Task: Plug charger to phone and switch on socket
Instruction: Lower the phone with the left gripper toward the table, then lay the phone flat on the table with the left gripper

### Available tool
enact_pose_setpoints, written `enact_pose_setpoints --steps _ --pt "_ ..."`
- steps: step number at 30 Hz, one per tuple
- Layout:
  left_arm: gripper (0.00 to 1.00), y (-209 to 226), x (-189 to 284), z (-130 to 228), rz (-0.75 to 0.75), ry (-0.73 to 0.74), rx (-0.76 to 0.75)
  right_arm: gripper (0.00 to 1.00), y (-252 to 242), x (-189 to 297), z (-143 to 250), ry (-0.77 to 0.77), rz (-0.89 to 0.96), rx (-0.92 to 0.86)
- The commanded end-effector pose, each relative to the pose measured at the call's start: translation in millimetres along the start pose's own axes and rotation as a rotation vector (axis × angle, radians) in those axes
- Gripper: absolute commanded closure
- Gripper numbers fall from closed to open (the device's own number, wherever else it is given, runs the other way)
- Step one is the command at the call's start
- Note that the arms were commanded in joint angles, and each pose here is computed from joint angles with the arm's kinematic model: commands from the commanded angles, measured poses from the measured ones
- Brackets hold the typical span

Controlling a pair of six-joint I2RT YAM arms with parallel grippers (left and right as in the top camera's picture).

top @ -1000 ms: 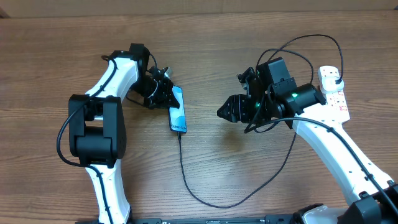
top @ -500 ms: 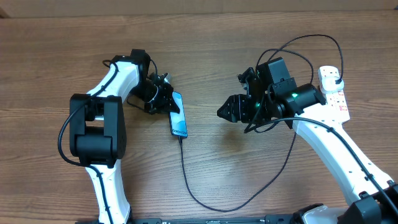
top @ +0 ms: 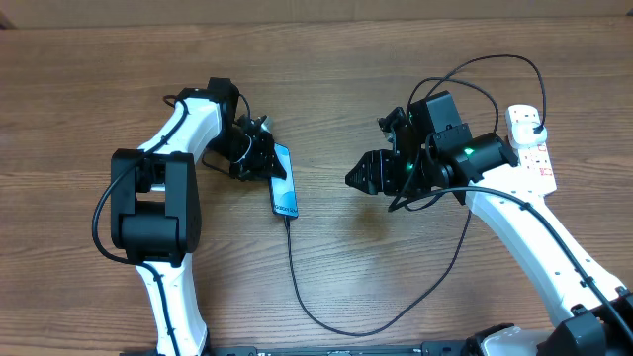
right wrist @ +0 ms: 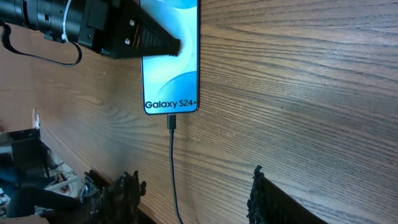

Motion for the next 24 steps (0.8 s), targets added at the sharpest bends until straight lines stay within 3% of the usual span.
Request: enact_pose_setpoints --steps 1,24 --pt "0.85 -4.6 0.4 3.0 0.027 0.011 0.004 0.42 -0.9 1.1 0.6 -0.004 0.004 0.003" --pt "0.82 -4.5 0.4 3.1 0.027 0.011 0.004 0.41 -1.1 1.1 2.1 0.002 0.005 0.000"
Point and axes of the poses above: each gripper's point midway between its finger pads, its own x axis back along the fingers, its own y axis along the line the jaws close on, z = x × y, the point moved 4 cm from there along x, back along the fingers, and after that the axes turned 13 degrees about x, right-handed, at the moved point
